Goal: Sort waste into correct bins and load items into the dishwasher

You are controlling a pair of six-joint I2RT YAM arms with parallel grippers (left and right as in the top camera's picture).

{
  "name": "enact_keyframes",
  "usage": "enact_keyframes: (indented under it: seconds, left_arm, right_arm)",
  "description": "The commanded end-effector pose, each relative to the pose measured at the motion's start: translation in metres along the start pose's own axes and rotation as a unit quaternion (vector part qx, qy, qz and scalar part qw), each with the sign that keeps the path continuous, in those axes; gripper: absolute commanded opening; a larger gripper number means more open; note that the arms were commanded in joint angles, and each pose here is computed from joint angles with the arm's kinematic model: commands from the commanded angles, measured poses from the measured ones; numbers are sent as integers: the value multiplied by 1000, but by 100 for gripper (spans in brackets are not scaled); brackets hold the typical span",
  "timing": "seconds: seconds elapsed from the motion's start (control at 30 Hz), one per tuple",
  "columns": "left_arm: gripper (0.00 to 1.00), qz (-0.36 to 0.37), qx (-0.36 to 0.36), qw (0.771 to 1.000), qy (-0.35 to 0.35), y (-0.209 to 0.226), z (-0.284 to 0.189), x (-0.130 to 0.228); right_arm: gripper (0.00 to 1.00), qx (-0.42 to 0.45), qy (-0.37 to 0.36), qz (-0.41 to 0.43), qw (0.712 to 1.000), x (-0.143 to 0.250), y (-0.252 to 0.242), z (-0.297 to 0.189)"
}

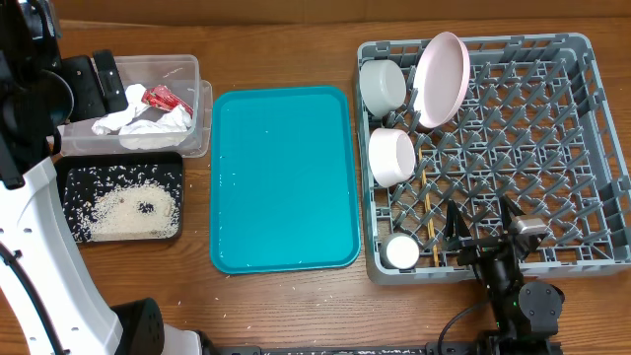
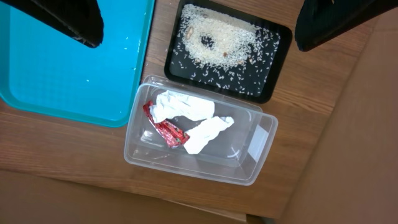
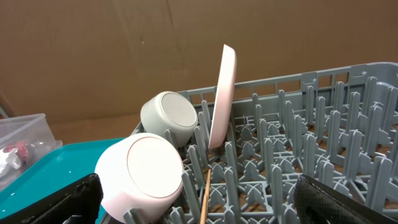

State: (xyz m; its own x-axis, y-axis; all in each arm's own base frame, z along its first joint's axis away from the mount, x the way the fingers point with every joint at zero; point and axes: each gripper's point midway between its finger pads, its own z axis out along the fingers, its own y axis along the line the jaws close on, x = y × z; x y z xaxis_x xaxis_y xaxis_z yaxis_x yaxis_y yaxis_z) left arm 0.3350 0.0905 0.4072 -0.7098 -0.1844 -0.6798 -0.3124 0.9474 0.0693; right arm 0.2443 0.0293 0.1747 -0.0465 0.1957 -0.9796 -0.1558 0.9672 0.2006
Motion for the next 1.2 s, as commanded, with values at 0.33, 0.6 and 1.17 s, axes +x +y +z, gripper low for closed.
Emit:
enact_keyframes:
  seconds: [0.33,0.6,1.17]
  left_arm:
    - [100,38,61,992,-106,-17,-33,-33]
    - [100,57,136,959,-243,-54,-62,-48]
    - [100,50,147,900,-406,-64,10,109]
  right_arm:
    - [100,6,-3,0,1000,2,-3,0]
    - [100,6,-3,0,1000,1,-3,0]
    - [100,6,-3,0,1000,1,-3,0]
